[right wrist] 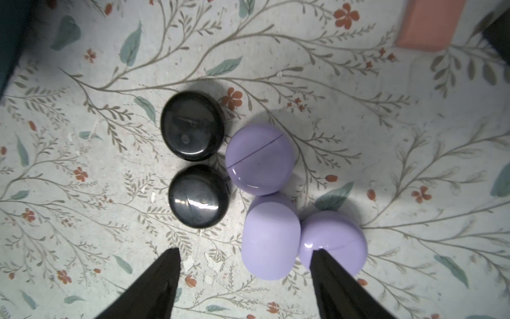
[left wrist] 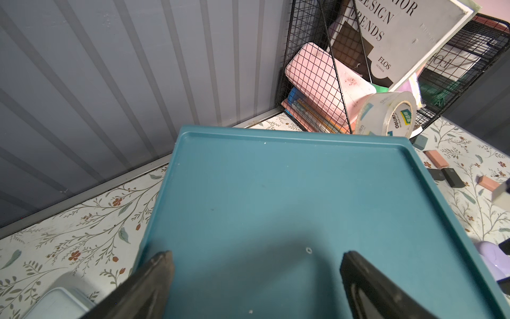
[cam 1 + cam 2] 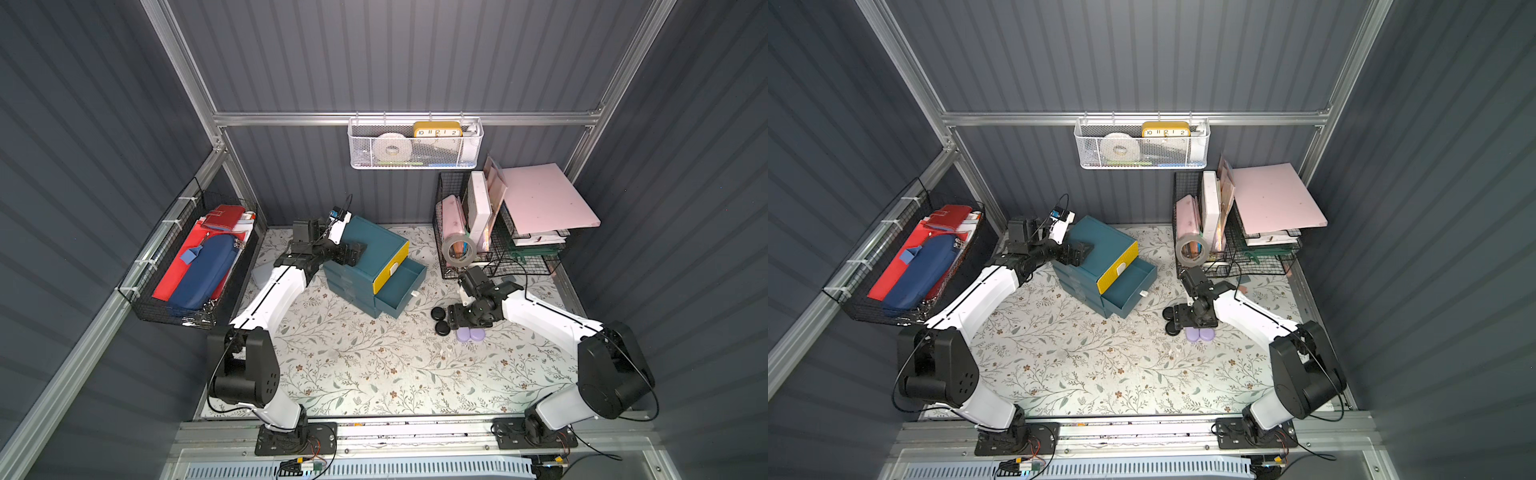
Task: Put the bluetooth earphones in the drawer according to color
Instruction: Pick up the Bluetooth earphone from the center of the board.
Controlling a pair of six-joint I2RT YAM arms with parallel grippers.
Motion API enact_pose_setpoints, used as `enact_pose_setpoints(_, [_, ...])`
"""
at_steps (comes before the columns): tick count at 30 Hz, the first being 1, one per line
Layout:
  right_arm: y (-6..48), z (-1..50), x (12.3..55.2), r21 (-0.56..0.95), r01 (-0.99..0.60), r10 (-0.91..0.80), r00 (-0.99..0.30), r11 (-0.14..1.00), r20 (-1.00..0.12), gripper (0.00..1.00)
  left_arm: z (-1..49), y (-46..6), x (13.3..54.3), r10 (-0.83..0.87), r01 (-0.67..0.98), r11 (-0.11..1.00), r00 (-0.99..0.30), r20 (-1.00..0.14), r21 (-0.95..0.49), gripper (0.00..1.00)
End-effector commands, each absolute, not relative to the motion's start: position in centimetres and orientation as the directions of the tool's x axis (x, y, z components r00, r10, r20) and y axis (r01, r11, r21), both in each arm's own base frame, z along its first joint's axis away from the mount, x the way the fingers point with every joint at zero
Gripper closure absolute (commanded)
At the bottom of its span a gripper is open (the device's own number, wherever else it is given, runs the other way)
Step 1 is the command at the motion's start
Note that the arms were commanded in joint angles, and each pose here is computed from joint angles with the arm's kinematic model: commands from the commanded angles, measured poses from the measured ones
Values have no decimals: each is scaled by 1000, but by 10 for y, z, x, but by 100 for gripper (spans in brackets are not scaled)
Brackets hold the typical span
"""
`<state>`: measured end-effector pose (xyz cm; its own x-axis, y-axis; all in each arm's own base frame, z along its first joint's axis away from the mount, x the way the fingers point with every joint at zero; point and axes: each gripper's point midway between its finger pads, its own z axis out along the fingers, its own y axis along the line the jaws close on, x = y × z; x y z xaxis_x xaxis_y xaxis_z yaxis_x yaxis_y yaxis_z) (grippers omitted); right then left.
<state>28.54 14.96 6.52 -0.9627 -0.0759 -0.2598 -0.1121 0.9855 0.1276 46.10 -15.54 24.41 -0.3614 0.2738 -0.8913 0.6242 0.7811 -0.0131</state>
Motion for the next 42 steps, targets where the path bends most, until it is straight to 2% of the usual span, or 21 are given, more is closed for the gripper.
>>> enact_pose_setpoints(1, [144,64,287,78,-117,-92,-960,990,-266,21,170,-149,436,280,567,807,-613,-739,-165,1])
enact_pose_setpoints(18, [150,36,288,82,-153,-130,-964,985,-232,21,166,-148,437,281,561,811,-622,-730,-165,1])
enact_pose_setpoints(26, [151,19,281,75,-161,-148,-977,984,-154,25,166,-147,437,282,559,814,-620,-732,-160,0])
enact_pose_setpoints(42, [139,26,264,52,-128,-119,-982,990,-145,24,167,-150,436,281,564,809,-619,-733,-166,1])
